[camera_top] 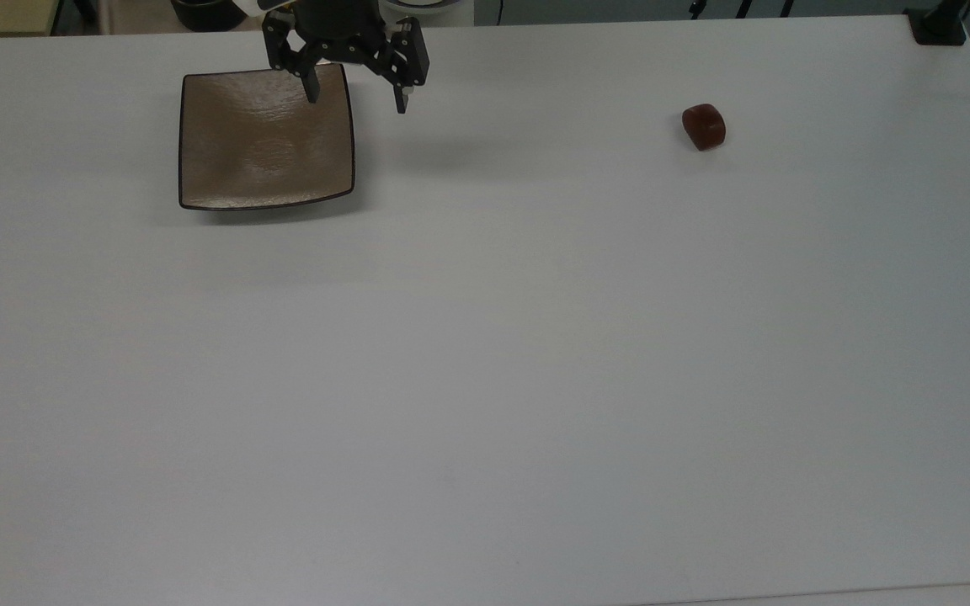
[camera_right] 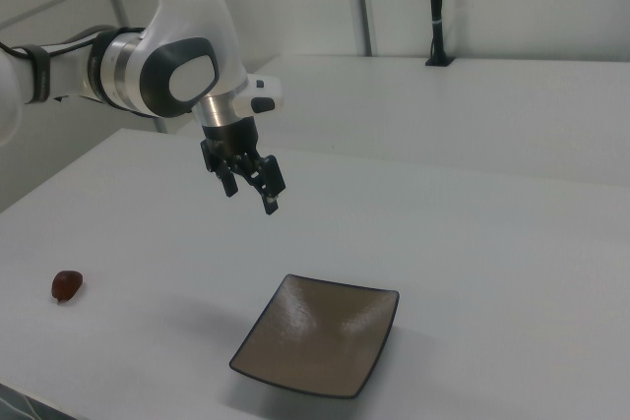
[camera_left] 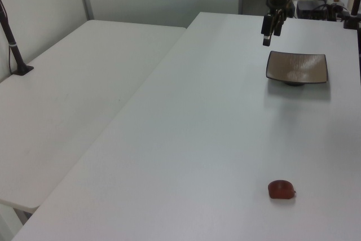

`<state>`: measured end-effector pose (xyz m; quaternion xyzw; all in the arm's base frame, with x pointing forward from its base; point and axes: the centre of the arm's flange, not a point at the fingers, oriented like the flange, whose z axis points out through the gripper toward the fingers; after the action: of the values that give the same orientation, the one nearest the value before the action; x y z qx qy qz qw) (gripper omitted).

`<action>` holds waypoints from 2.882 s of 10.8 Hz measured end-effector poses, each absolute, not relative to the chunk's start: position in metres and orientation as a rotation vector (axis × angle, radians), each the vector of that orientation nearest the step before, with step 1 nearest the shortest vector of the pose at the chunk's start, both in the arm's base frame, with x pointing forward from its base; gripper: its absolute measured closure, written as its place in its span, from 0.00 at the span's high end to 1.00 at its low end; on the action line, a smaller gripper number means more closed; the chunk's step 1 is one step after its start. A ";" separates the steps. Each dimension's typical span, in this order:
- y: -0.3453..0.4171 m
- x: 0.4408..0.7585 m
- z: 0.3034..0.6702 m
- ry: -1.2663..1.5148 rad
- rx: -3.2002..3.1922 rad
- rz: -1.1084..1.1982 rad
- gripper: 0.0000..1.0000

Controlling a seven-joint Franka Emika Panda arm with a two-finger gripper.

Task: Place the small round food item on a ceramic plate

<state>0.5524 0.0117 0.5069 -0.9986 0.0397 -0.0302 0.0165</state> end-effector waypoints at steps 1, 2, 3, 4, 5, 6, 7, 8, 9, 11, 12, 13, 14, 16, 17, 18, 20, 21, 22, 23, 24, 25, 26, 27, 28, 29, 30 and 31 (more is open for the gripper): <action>0.012 0.558 0.506 0.123 -3.105 -0.097 1.00; 0.013 0.558 0.507 0.121 -3.105 -0.095 1.00; 0.014 0.558 0.507 0.117 -3.106 -0.093 1.00; 0.014 0.558 0.508 0.116 -3.106 -0.093 1.00; 0.014 0.558 0.508 0.116 -3.106 -0.093 1.00; 0.014 0.558 0.508 0.116 -3.106 -0.092 1.00; 0.015 0.558 0.508 0.116 -3.106 -0.088 1.00; 0.015 0.557 0.507 0.113 -3.107 -0.082 1.00; 0.016 0.557 0.507 0.110 -3.107 -0.078 1.00; 0.022 0.557 0.507 0.092 -3.107 -0.077 1.00; 0.035 0.558 0.505 0.057 -3.107 -0.085 1.00; 0.056 0.559 0.500 0.003 -3.106 -0.092 1.00; 0.076 0.559 0.494 -0.047 -3.103 -0.086 1.00; 0.130 0.557 0.479 -0.093 -3.089 -0.068 1.00; 0.162 0.552 0.472 -0.119 -3.081 -0.065 1.00; 0.191 0.545 0.466 -0.157 -3.073 -0.051 1.00; 0.252 0.525 0.455 -0.241 -3.053 -0.038 1.00; 0.284 0.513 0.448 -0.281 -3.039 -0.032 1.00; 0.308 0.503 0.441 -0.320 -3.026 -0.022 1.00; 0.331 0.492 0.431 -0.361 -3.014 -0.004 1.00; 0.352 0.481 0.418 -0.391 -3.004 0.021 1.00; 0.375 0.471 0.403 -0.418 -2.995 0.037 1.00; 0.393 0.461 0.387 -0.443 -2.998 0.045 1.00; 0.407 0.452 0.371 -0.464 -3.009 0.065 1.00; 0.414 0.447 0.359 -0.488 -3.014 0.087 1.00; 0.421 0.442 0.349 -0.510 -3.016 0.112 1.00; 0.425 0.438 0.340 -0.530 -3.018 0.132 1.00; 0.429 0.434 0.333 -0.555 -3.024 0.144 1.00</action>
<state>0.4343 0.4285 0.3328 -0.9820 -0.1803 0.0468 0.0320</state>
